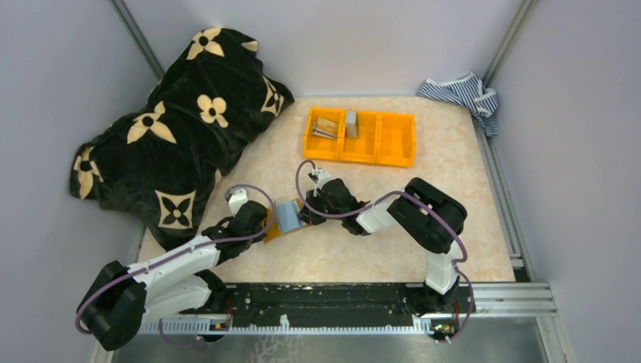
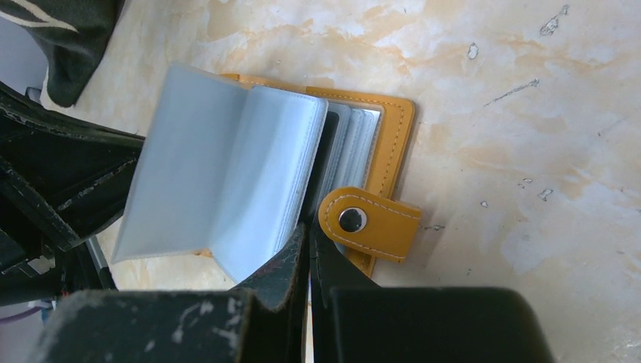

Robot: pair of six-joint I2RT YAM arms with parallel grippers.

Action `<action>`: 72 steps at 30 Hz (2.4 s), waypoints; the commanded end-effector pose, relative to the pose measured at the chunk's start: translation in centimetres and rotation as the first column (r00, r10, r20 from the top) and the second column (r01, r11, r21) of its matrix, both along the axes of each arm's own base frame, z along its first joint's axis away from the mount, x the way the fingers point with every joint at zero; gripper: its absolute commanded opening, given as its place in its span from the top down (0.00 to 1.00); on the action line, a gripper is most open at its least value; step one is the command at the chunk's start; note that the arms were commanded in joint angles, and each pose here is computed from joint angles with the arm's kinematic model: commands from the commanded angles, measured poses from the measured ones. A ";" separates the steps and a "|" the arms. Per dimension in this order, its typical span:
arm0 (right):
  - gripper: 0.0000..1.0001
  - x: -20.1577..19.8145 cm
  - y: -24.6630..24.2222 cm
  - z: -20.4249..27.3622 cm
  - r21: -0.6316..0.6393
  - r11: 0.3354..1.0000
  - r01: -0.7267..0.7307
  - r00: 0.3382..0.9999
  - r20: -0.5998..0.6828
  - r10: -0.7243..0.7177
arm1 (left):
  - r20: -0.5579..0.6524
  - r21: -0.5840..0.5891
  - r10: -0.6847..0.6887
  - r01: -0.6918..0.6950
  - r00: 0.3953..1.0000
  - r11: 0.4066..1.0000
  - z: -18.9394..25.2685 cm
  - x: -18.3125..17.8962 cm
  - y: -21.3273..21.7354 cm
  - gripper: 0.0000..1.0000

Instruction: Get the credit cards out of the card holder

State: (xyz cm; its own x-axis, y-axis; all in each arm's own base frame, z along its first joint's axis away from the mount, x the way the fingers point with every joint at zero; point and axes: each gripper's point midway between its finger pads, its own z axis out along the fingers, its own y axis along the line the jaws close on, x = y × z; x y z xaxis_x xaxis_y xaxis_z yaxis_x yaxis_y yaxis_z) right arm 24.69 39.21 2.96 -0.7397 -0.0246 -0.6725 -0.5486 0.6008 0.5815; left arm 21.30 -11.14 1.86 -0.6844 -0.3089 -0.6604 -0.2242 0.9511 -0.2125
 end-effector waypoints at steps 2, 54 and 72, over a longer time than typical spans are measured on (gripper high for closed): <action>1.00 -0.4 2.5 4.3 0.078 0.995 -0.062 0.996 0.068 0.056 | -0.100 -0.023 -0.061 0.059 0.993 0.998 -2.2 -2.3 -0.4 0.93; 1.00 -1.4 2.5 6.6 0.042 0.998 -0.053 0.991 0.127 0.047 | -0.121 -0.044 -0.138 0.133 0.983 0.990 -1.8 -2.4 -1.7 0.89; 1.00 -0.7 0.2 6.2 0.037 0.999 -0.004 0.993 0.119 -0.001 | -0.143 -0.027 -0.159 0.156 0.977 0.987 -2.0 -2.4 -1.8 0.88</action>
State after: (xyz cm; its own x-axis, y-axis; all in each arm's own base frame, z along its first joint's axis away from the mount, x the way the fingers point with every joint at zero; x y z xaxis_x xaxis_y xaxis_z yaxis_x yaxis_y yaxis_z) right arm 23.01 38.61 4.90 -0.7077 -0.0795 -0.7020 -0.5811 0.6306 0.5145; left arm 21.32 -13.24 1.91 -0.7294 -0.2637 -0.6312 -0.1293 0.9592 -0.2513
